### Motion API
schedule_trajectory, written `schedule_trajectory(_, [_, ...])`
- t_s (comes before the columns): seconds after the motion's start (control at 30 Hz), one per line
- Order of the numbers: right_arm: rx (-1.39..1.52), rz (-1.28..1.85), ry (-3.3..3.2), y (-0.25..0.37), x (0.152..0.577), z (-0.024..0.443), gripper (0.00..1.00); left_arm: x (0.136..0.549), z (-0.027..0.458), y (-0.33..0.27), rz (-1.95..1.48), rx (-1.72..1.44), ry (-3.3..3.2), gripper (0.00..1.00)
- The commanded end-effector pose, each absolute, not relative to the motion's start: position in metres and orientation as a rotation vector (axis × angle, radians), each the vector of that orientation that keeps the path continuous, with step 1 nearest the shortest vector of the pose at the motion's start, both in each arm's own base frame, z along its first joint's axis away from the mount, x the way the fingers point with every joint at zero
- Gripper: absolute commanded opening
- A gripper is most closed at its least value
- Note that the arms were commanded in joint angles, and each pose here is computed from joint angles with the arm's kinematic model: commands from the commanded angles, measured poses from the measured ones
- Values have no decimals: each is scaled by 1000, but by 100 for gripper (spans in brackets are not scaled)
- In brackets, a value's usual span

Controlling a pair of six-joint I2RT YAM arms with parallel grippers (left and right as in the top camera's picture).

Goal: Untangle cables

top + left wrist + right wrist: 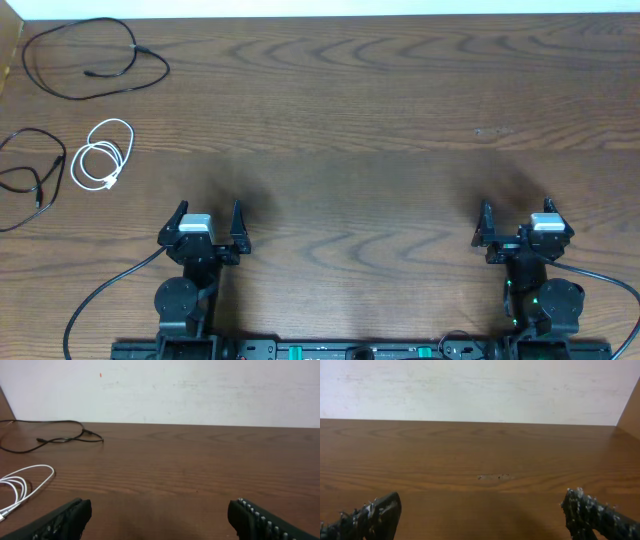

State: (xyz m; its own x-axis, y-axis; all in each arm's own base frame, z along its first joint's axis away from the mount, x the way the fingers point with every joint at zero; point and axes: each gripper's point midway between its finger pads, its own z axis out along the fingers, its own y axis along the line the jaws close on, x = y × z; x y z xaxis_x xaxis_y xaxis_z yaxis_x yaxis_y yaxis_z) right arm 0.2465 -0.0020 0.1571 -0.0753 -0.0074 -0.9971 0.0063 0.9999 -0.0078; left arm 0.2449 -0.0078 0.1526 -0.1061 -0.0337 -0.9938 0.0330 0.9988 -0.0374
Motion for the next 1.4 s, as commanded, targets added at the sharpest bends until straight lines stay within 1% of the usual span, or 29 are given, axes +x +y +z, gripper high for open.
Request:
schedule_trajectory(0.0, [13,-7,1648,-4,246,156,99,244,138,-8,-45,15,1720,93])
schedule_trajectory(1.37, [13,-7,1648,-4,246,156,99,244,137,-8,-45,15,1723,92])
